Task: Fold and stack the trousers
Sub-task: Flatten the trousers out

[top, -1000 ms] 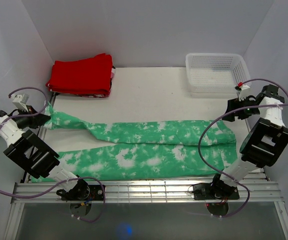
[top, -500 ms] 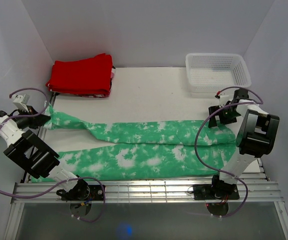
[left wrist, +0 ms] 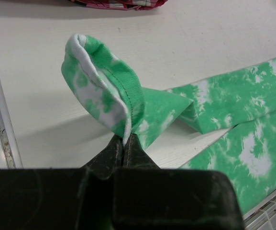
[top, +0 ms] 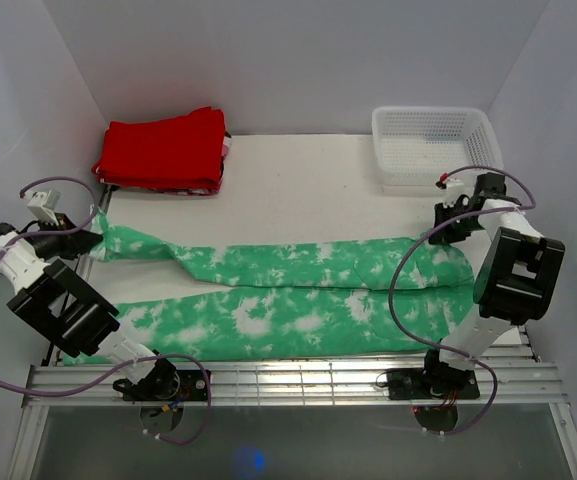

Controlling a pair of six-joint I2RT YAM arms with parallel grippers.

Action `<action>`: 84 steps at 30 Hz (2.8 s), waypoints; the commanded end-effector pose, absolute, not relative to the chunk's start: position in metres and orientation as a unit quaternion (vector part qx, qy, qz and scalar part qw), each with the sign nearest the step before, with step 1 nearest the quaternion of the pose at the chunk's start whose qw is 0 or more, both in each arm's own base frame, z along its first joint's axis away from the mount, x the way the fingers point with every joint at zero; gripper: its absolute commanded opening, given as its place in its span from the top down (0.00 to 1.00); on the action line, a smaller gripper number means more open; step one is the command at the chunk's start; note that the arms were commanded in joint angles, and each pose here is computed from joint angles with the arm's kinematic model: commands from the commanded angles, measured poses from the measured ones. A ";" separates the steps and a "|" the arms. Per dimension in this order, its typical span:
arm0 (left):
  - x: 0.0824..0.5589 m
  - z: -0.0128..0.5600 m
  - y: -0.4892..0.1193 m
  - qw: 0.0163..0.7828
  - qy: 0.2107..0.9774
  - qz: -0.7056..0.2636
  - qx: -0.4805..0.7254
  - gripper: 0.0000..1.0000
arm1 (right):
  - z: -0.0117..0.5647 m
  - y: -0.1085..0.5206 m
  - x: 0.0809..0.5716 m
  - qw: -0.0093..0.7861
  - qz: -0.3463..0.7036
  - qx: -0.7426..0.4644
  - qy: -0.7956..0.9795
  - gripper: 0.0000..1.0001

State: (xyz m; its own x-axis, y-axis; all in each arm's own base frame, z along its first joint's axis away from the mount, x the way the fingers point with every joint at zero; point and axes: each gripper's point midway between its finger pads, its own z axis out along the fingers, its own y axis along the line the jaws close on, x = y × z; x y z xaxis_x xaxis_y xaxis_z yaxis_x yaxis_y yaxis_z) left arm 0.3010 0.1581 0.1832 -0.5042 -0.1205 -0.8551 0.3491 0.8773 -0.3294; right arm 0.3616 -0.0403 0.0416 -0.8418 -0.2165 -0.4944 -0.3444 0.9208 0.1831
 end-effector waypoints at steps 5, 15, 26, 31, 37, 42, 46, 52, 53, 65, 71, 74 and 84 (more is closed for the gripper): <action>0.307 0.225 0.188 0.535 0.820 -0.196 0.045 1.00 | 0.175 -0.092 0.362 0.434 0.104 -0.157 0.881 0.92; 0.308 0.234 0.199 0.562 0.807 -0.125 0.127 1.00 | 0.198 -0.140 0.347 0.488 0.097 -0.128 0.858 0.92; 0.322 0.213 0.173 0.572 0.790 -0.134 0.176 1.00 | 0.185 -0.143 0.372 0.526 0.102 -0.101 0.838 0.92; 0.375 0.199 0.167 0.573 0.791 -0.108 0.185 1.00 | 0.159 -0.145 0.404 0.525 0.105 -0.066 0.842 0.92; 0.440 0.171 0.183 0.532 0.833 -0.132 0.068 0.83 | 0.137 -0.147 0.457 0.498 0.054 -0.066 0.863 0.55; 0.441 0.171 0.207 0.484 0.867 -0.113 0.042 0.46 | 0.146 -0.163 0.456 0.467 0.015 -0.077 0.881 0.05; 0.403 0.184 0.206 0.469 0.875 -0.091 0.073 0.02 | 0.164 -0.156 0.428 0.447 -0.006 -0.140 0.884 0.07; 0.312 0.165 0.157 0.353 0.912 -0.134 0.162 0.08 | 0.154 -0.103 0.343 0.345 0.077 -0.283 0.892 0.00; 0.296 0.149 0.149 0.329 0.914 -0.145 0.189 0.11 | 0.149 -0.097 0.331 0.327 0.089 -0.290 0.895 0.07; 0.164 0.041 0.109 0.096 0.959 -0.189 0.188 0.67 | 0.037 -0.084 0.223 0.147 0.115 -0.305 0.934 0.41; 0.184 -0.002 0.122 0.089 0.970 -0.187 0.126 0.73 | 0.004 -0.095 0.212 0.115 0.085 -0.295 0.945 0.43; 0.219 -0.010 0.133 0.118 0.969 -0.200 0.082 0.73 | 0.004 -0.095 0.215 0.116 0.091 -0.289 0.946 0.44; 0.325 0.010 0.162 0.217 0.957 -0.185 0.056 0.67 | 0.056 -0.080 0.244 0.173 0.140 -0.301 0.927 0.44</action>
